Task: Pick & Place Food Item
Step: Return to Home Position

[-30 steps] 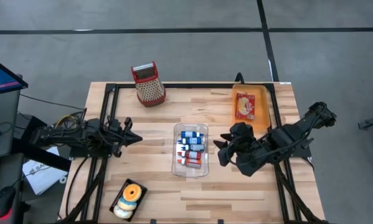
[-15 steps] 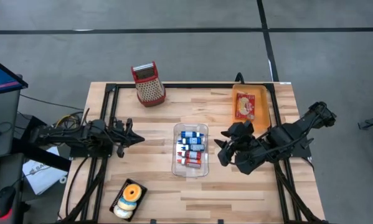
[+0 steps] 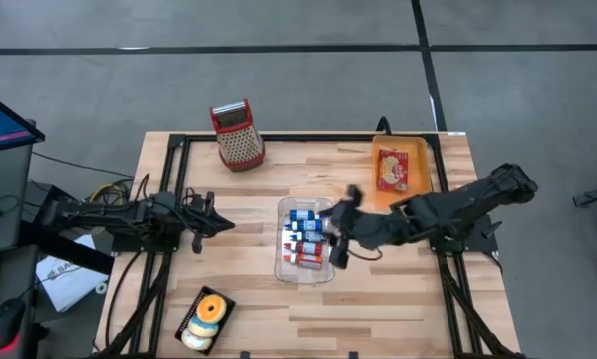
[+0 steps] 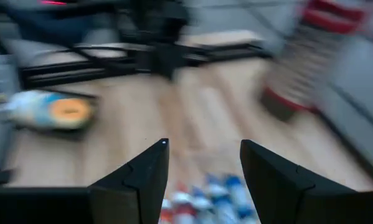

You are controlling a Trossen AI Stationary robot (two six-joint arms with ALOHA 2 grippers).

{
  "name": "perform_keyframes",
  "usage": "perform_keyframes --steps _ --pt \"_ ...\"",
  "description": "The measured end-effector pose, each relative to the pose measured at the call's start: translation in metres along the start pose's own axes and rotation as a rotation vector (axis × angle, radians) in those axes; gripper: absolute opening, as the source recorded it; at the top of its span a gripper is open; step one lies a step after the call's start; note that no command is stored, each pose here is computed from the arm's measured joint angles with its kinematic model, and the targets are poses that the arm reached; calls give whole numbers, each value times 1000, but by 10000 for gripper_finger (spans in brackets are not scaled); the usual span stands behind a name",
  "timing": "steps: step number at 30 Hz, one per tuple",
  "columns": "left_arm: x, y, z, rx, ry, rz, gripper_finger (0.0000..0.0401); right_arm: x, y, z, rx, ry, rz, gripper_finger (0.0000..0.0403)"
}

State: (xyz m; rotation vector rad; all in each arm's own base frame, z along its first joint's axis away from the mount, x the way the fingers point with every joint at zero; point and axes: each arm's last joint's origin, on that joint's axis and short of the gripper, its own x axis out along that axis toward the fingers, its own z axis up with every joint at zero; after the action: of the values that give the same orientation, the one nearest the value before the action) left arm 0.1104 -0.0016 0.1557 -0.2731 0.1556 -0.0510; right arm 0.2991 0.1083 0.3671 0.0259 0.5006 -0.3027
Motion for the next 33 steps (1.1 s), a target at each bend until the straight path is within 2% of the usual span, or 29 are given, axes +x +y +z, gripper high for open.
perform_keyframes --steps 4,7,10,13,16,19,22,25,28,33 --pt "1 0 -1 -1 15 4 1 29 0 -9 -40 -87 252 191" --pt "2 1 -2 -2 23 7 2 45 -7 -15 -65 -154 349 191" --pt "2 1 -2 -2 30 9 6 54 -27 -17 -41 -294 409 191" --pt "3 1 -3 -3 37 11 8 50 -60 -9 -3 -390 429 191" --pt "4 1 -3 -3 37 12 7 49 -86 -22 -14 -363 432 191" --pt "5 1 -3 -3 38 12 8 27 -104 -31 -39 -424 435 191" --pt "5 1 -4 -4 49 15 6 3 -117 -53 -46 -460 437 191" --pt "6 2 -5 -5 61 19 4 -11 -124 -87 -44 -435 432 191" --pt "6 2 -5 -5 60 19 3 -31 -129 -113 -34 -497 442 191" --pt "6 2 -4 -4 56 18 2 -47 -135 -156 -33 -529 420 185"
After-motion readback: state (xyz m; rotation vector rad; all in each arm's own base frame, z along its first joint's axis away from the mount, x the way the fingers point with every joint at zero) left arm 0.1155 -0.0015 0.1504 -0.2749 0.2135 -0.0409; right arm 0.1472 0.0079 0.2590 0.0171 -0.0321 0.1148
